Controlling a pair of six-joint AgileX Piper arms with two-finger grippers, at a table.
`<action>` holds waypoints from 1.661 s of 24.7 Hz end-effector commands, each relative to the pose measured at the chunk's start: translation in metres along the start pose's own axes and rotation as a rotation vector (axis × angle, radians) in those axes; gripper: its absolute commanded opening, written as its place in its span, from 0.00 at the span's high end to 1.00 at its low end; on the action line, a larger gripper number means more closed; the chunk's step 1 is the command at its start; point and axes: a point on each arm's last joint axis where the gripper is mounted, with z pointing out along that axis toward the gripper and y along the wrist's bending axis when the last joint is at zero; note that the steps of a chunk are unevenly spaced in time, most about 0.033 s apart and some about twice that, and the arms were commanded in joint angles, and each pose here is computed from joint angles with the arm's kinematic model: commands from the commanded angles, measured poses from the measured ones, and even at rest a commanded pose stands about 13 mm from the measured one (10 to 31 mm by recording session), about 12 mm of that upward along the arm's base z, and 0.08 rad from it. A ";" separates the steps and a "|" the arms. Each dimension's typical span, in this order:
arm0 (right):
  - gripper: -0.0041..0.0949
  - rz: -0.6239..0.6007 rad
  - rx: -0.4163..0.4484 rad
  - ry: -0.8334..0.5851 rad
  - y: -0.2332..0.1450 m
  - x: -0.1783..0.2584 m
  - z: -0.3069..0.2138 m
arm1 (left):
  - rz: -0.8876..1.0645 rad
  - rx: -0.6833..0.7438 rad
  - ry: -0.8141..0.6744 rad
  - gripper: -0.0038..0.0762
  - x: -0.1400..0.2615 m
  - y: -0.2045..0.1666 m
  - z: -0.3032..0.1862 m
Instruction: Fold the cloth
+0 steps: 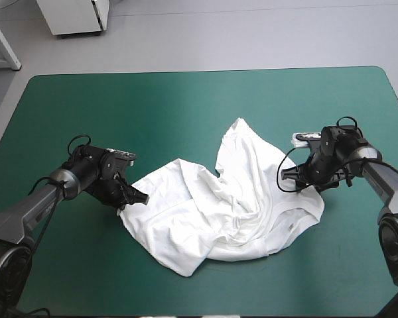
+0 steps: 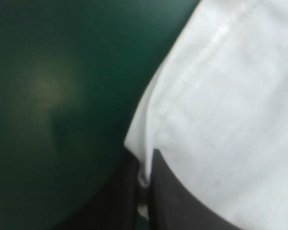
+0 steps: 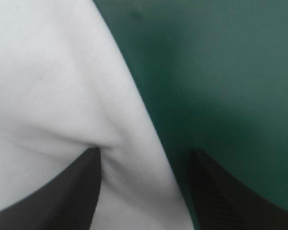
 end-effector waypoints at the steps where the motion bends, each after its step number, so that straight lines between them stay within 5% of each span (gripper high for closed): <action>1: 0.49 0.027 -0.042 -0.006 0.004 -0.004 0.003 | 0.015 -0.028 -0.072 0.96 -0.006 0.003 -0.001; 6: 0.98 0.031 -0.112 0.039 0.012 -0.001 0.004 | 0.010 -0.026 -0.076 0.96 -0.007 0.003 -0.001; 14: 0.98 0.026 -0.066 -0.100 0.009 0.000 -0.052 | 0.009 -0.031 -0.208 0.96 -0.037 0.004 -0.054; 24: 0.98 -0.037 -0.033 -0.690 0.010 -0.004 -0.240 | 0.088 -0.090 -0.654 0.96 -0.052 0.010 -0.228; 34: 0.98 -0.187 0.046 -1.504 0.015 0.076 -0.457 | 0.088 -0.199 -1.458 0.96 0.032 0.019 -0.441; 38: 0.98 -0.215 0.020 -1.691 0.018 0.118 -0.496 | 0.165 -0.136 -1.667 0.96 0.067 0.010 -0.477; 41: 0.98 -0.240 -0.047 -1.693 0.022 0.128 -0.500 | 0.237 -0.071 -1.684 0.96 0.075 0.002 -0.481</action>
